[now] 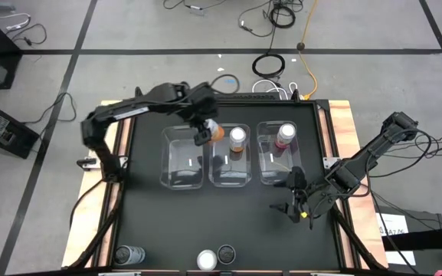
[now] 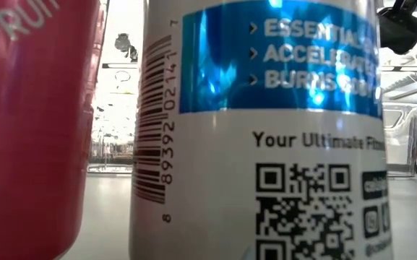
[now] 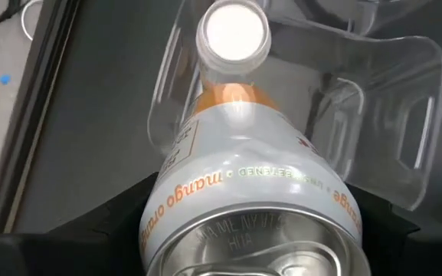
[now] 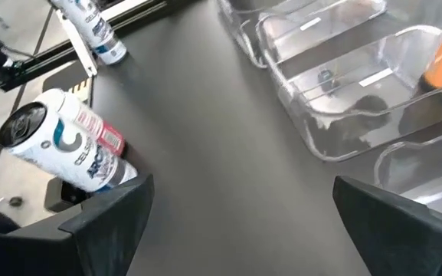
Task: Sort soda cans
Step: Put the orange soda can into the middle transparent bin
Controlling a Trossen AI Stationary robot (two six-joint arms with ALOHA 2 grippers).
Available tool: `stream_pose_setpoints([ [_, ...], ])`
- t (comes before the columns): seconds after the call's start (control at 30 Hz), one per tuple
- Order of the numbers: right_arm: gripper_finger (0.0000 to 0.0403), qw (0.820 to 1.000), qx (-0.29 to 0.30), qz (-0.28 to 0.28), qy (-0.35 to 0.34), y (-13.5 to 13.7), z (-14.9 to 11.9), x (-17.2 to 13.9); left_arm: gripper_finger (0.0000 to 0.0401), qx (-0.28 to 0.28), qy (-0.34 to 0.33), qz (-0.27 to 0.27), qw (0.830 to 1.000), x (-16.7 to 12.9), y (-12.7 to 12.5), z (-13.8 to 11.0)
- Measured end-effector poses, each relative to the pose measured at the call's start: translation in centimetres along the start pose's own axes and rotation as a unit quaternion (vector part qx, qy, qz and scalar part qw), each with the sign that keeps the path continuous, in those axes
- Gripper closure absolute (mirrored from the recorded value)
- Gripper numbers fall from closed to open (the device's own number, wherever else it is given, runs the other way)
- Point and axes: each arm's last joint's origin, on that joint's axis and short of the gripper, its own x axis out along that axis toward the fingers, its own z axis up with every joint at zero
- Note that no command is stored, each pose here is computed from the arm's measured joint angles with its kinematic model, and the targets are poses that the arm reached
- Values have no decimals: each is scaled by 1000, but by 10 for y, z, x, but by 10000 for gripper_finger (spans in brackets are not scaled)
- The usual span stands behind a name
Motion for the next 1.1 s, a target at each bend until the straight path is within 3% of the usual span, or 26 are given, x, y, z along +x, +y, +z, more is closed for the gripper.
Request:
stream_pose_setpoints([
  [0.23,9,1000,0,-11,-14,-1,1,0,96,38,52,2,998,20,5,25],
  [0.53,9,1000,-1,-13,-13,-1,1,0,96,50,113,3,992,57,8,30],
  [1.1,9,1000,-3,-17,-12,-2,0,0,96,76,101,6,992,75,0,37],
])
